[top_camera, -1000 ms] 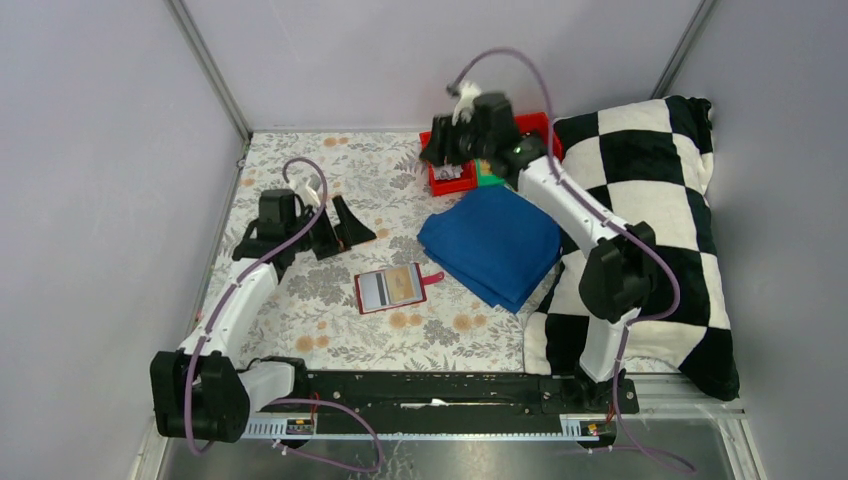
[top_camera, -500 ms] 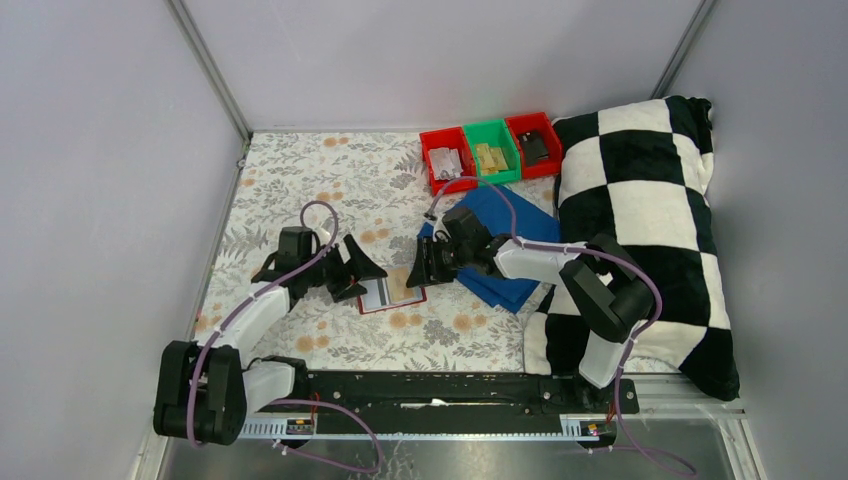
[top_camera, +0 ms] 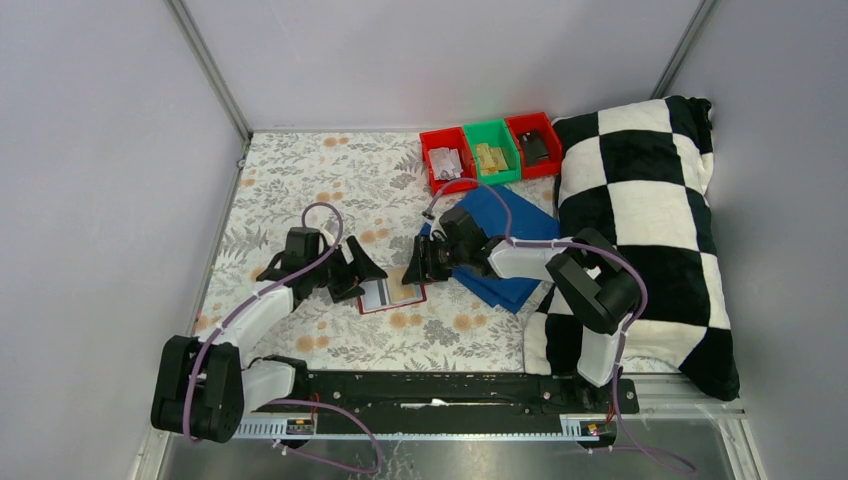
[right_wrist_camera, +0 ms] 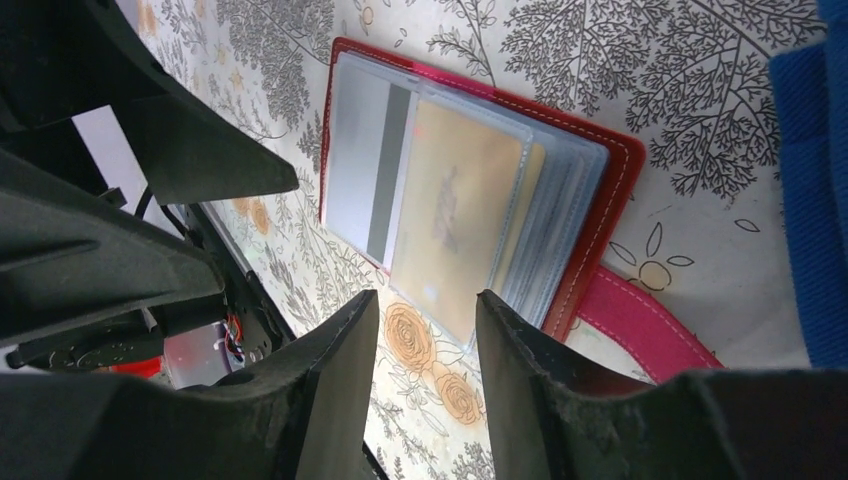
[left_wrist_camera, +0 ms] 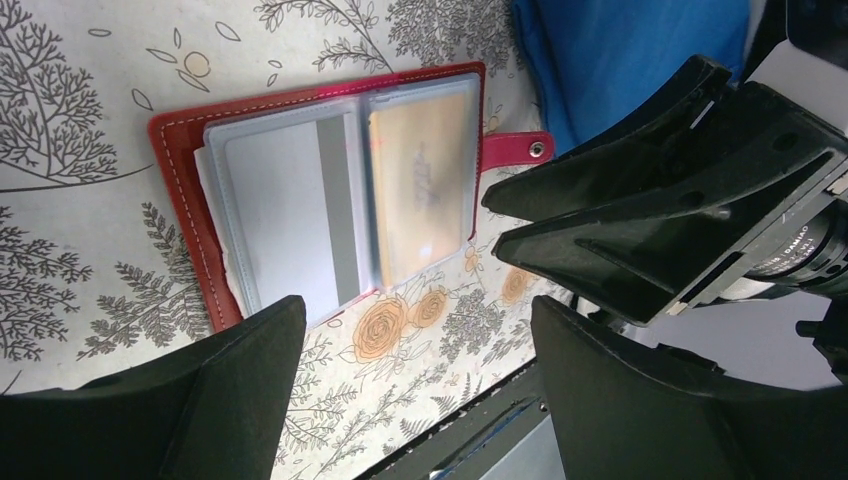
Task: Take the credit cards out of the card holder
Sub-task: Remove the credit card from the card holder.
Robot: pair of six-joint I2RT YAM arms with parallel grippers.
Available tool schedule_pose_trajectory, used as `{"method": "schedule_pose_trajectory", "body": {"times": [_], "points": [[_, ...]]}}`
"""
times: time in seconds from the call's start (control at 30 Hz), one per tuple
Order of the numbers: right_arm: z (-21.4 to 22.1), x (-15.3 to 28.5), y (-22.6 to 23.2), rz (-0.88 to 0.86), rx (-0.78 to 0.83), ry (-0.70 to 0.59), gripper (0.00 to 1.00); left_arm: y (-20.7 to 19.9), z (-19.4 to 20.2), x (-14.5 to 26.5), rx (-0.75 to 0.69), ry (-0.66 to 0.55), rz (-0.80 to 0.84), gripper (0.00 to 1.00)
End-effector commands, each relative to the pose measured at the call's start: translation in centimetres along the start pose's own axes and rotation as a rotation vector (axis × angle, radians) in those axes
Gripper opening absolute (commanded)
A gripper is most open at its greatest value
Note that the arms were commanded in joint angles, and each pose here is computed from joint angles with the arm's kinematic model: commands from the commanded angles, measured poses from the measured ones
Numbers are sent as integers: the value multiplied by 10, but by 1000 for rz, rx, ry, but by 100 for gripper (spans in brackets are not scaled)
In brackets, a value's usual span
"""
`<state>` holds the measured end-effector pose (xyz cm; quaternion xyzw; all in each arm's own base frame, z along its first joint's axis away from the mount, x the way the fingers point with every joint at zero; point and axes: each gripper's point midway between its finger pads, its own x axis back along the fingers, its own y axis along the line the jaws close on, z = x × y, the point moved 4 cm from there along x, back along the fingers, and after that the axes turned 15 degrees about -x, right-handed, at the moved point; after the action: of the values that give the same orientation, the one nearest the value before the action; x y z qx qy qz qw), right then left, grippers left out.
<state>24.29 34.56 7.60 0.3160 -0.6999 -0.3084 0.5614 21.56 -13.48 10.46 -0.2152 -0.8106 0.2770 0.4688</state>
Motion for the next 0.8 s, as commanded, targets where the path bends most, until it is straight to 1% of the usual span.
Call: {"method": "schedule_pose_trajectory", "body": {"times": [0.0,0.5,0.77], "points": [[-1,-8,-1,-19,-5,-13,48,-2,-11,-1,-55,-47,-31,87],[4,-14,-13,13,-12,12,49,7,-9,-11,-74,-14,-85,87],[2,-9,-9,6,1,-7,50,1,-8,-18,-77,-13,-37,86]]}}
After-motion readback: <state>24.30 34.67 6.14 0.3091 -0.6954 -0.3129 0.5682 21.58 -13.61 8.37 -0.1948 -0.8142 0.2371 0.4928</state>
